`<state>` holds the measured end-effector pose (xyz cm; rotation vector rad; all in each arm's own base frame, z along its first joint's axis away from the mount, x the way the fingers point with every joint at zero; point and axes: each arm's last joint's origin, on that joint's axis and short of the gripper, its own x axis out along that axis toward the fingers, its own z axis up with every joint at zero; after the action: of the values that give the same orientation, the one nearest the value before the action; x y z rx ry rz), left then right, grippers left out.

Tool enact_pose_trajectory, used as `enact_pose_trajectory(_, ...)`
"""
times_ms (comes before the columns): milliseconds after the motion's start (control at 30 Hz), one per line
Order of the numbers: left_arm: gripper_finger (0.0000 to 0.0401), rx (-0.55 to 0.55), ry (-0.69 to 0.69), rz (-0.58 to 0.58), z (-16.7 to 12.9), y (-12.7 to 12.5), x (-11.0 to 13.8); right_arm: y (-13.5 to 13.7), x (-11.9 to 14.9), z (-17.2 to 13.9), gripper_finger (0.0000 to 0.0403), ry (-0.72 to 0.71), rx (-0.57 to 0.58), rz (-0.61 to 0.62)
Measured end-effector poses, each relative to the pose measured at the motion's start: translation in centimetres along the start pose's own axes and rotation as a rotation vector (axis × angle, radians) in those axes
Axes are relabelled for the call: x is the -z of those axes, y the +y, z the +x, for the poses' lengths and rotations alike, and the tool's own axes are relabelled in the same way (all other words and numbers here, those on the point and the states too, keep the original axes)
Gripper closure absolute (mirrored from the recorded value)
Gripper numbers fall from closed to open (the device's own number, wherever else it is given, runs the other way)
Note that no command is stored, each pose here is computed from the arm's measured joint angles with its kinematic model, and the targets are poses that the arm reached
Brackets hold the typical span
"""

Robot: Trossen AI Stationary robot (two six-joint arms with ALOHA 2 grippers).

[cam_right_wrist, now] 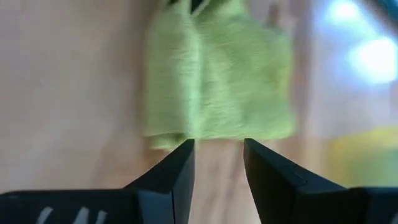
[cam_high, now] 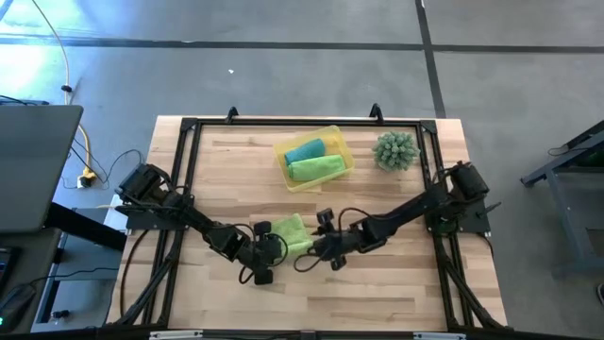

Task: Roll microfiber towels into tight, uniform cylinder then place into a basket
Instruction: Roll the light green microfiber cloth

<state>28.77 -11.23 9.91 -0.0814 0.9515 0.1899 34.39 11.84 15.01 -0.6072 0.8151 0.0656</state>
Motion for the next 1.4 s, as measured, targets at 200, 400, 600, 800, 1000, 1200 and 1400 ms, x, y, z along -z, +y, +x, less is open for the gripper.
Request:
enact_pose_trajectory(200, 0.0380, 0.000, 0.000, -0.017, 0.0, 0.0, 0.0, 1.2, 0.2, 0.2, 0.0272, -0.003, -0.275, 0.243)
enact_pose_trajectory(400, 0.0380, 0.001, -0.003, -0.022, 0.0, 0.0, 0.0, 2.3, 0.0, 1.0, 0.0255, -0.051, -0.287, 0.127)
enact_pose_trajectory(600, 0.0380, 0.006, -0.010, -0.047, 0.0, -0.1, 0.0, 2.1, -0.2, 2.0, 0.0226, -0.113, -0.231, 0.029)
enact_pose_trajectory(800, 0.0380, 0.005, -0.012, -0.047, 0.0, -0.1, 0.0, 1.2, -0.2, 2.4, 0.0224, -0.120, -0.177, 0.049)
enact_pose_trajectory(1000, 0.0380, 0.006, -0.013, -0.047, 0.0, -0.1, 0.0, 0.2, 0.1, 2.8, 0.0224, -0.120, -0.154, 0.052)
enact_pose_trajectory(1200, 0.0380, 0.008, -0.016, -0.048, 0.0, -0.1, -0.1, -0.5, 0.7, 3.9, 0.0224, -0.111, -0.146, 0.055)
enact_pose_trajectory(1400, 0.0380, 0.009, -0.017, -0.048, 0.0, -0.1, -0.1, -0.2, 1.4, 5.5, 0.0224, -0.098, -0.144, 0.005)
